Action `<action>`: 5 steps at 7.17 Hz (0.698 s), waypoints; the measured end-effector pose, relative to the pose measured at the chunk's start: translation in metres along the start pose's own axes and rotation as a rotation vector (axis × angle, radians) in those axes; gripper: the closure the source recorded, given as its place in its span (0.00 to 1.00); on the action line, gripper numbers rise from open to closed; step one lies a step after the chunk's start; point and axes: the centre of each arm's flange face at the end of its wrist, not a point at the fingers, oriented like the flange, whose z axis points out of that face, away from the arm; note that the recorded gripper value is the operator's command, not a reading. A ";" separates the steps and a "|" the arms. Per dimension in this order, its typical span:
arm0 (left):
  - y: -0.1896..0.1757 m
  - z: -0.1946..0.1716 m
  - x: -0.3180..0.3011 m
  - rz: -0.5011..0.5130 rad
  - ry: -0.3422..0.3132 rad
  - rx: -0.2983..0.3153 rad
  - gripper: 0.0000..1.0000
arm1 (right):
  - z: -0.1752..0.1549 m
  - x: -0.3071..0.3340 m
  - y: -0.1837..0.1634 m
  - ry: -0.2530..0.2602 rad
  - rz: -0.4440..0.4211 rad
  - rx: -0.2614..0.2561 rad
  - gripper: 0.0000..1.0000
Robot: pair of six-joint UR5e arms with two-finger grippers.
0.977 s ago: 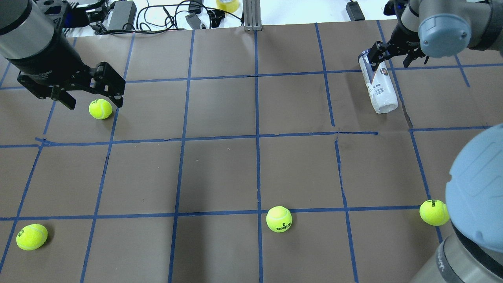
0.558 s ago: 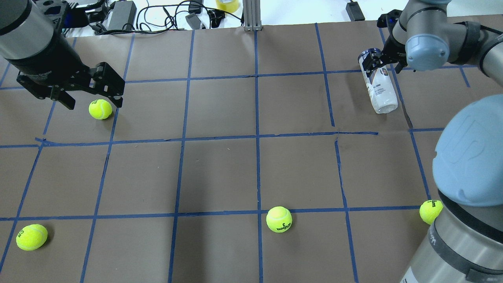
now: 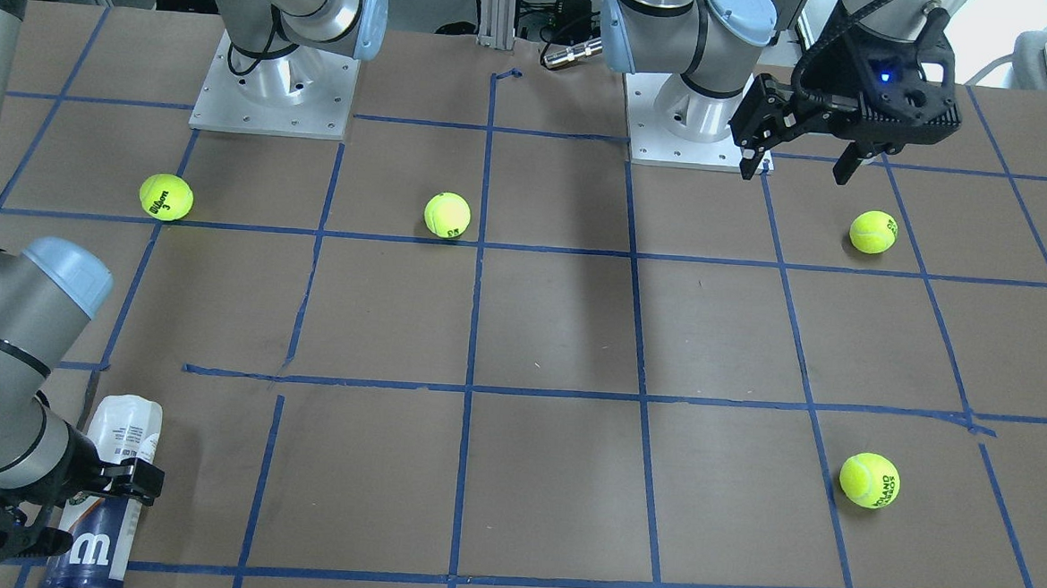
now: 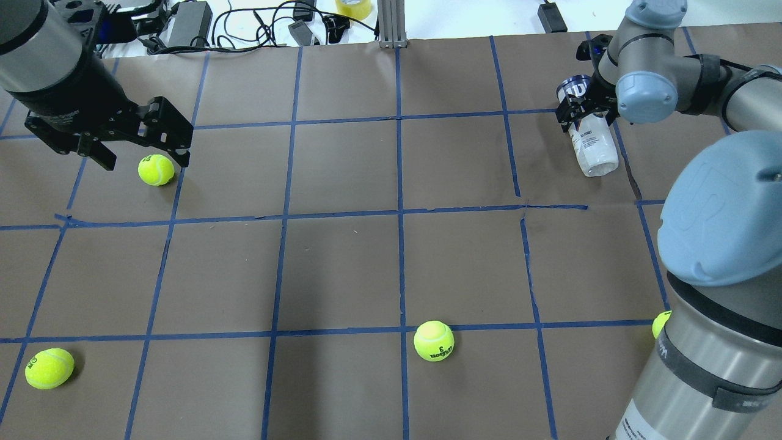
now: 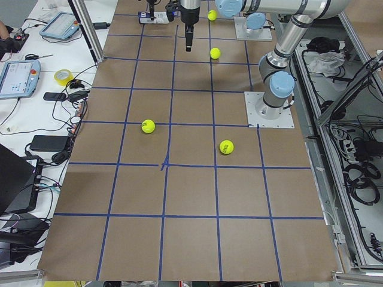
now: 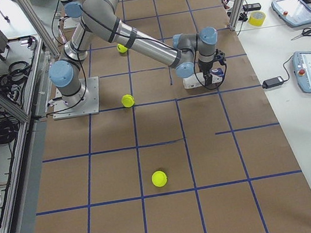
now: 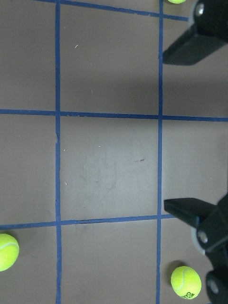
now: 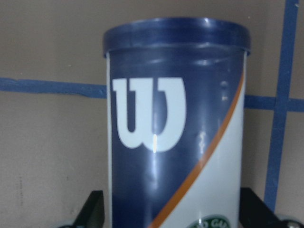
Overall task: Lift up tennis ball bucket
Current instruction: 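Close the right gripper around the tube's navy capped end, then carry the tube with the right gripper toward the table center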
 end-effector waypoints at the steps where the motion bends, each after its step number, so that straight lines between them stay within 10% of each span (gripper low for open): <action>1: 0.000 0.001 0.001 0.001 0.001 -0.002 0.00 | 0.005 0.000 0.001 -0.002 -0.001 -0.008 0.00; 5: 0.002 0.004 0.001 0.003 0.000 -0.009 0.00 | 0.010 0.000 0.000 -0.002 -0.003 -0.010 0.32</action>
